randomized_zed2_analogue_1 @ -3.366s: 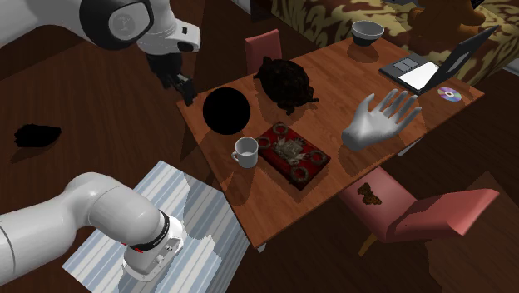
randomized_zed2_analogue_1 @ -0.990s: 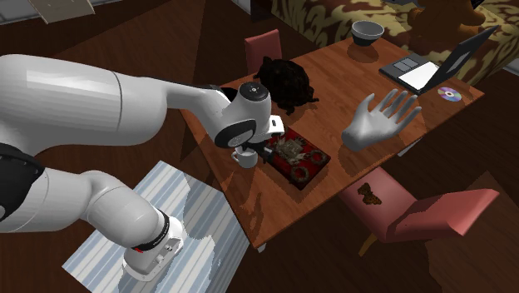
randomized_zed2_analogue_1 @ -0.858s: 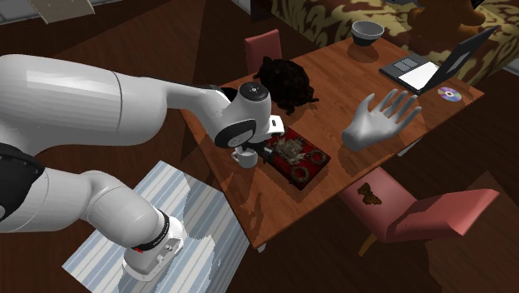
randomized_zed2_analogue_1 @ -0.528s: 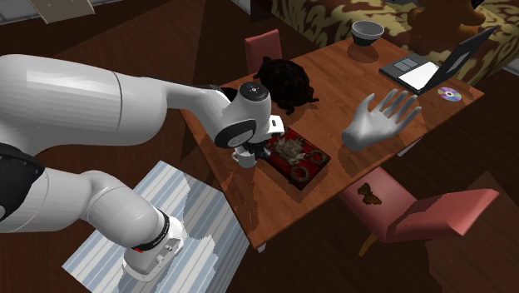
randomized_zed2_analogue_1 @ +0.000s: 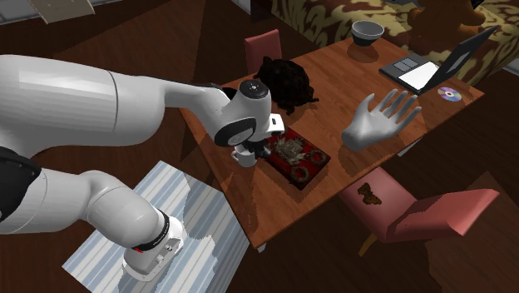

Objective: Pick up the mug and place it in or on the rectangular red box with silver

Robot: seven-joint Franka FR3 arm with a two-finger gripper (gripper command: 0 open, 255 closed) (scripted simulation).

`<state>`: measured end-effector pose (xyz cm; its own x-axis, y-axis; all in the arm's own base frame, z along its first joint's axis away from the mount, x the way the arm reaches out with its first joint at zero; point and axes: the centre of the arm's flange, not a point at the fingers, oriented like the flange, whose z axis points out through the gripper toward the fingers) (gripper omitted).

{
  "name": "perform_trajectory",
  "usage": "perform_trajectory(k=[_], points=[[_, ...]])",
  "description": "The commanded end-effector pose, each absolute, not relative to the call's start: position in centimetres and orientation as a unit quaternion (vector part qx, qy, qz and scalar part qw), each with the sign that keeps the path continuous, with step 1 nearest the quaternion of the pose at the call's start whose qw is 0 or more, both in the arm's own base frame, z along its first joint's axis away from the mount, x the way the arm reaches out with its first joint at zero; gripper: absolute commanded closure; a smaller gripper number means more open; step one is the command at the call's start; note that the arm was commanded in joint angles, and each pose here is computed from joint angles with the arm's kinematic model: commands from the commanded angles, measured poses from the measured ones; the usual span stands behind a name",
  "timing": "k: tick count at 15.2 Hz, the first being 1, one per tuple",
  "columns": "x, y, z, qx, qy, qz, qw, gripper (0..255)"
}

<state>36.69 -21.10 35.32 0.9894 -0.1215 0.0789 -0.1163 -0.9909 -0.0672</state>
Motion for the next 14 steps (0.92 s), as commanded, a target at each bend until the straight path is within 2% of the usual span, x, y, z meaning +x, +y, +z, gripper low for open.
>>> perform_trajectory(k=[1, 14], points=[[36.7, -21.1, 36.2, -0.997, 0.060, -0.041, 0.031, 255], [36.7, -21.1, 43.1, -0.997, 0.060, -0.041, 0.031, 255]])
